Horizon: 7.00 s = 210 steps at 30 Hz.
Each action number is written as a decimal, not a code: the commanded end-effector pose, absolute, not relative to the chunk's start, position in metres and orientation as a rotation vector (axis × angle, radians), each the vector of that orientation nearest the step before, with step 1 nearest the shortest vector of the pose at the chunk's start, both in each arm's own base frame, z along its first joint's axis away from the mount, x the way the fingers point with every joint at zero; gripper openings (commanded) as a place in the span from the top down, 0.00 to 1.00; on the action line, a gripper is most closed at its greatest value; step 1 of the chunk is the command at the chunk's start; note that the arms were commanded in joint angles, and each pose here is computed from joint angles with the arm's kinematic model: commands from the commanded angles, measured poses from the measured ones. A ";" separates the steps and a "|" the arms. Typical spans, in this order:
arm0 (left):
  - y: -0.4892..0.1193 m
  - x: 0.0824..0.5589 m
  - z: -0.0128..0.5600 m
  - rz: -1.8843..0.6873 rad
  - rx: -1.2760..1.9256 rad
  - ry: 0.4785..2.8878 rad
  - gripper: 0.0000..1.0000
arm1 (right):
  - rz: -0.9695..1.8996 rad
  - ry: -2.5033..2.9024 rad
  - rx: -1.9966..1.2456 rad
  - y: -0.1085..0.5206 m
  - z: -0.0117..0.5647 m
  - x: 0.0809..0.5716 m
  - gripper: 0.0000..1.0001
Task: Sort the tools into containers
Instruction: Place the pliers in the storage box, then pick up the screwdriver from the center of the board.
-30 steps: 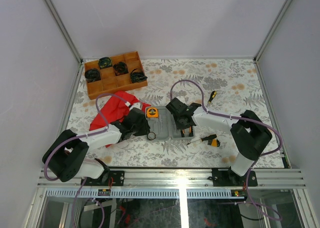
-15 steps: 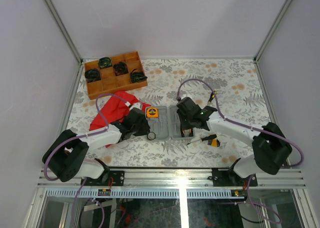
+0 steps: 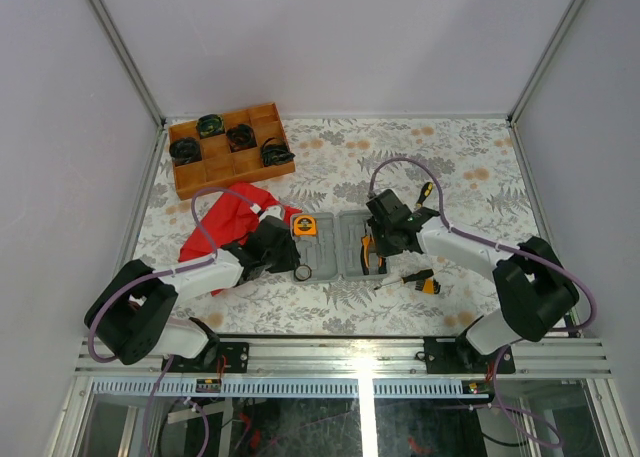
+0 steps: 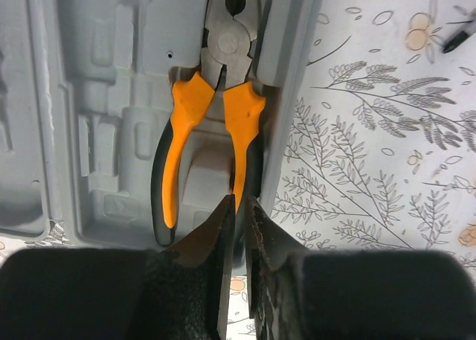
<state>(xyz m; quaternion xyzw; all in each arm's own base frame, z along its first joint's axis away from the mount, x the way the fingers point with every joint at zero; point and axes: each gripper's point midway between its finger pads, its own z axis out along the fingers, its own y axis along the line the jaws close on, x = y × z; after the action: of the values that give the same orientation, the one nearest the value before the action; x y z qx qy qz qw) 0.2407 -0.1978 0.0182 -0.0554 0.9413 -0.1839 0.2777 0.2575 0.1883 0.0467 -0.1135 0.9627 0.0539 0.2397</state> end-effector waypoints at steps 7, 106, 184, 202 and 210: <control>-0.186 0.233 0.008 -0.418 -0.143 2.575 0.72 | 0.156 2.714 -0.350 0.192 0.029 0.250 0.86; -0.206 0.255 0.174 -0.608 0.108 2.327 0.42 | 0.024 2.246 1.130 0.085 0.037 0.217 0.34; -0.277 0.176 0.170 -1.278 0.225 2.132 0.63 | 1.376 1.755 -0.125 0.351 0.243 0.236 0.99; -0.274 0.180 0.174 -1.241 0.167 2.132 1.00 | 1.338 1.752 -0.022 0.331 0.240 0.237 0.45; -0.276 0.183 0.184 -1.254 0.149 2.097 1.00 | 1.381 1.785 0.013 0.341 0.228 0.234 0.43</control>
<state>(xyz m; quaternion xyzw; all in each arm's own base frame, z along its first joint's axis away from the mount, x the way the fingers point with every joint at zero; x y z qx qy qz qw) 0.1765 -0.2706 0.1607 0.0595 0.8286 -0.4611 0.3117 0.2316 0.3343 0.2115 -0.0134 0.7400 0.5279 0.4166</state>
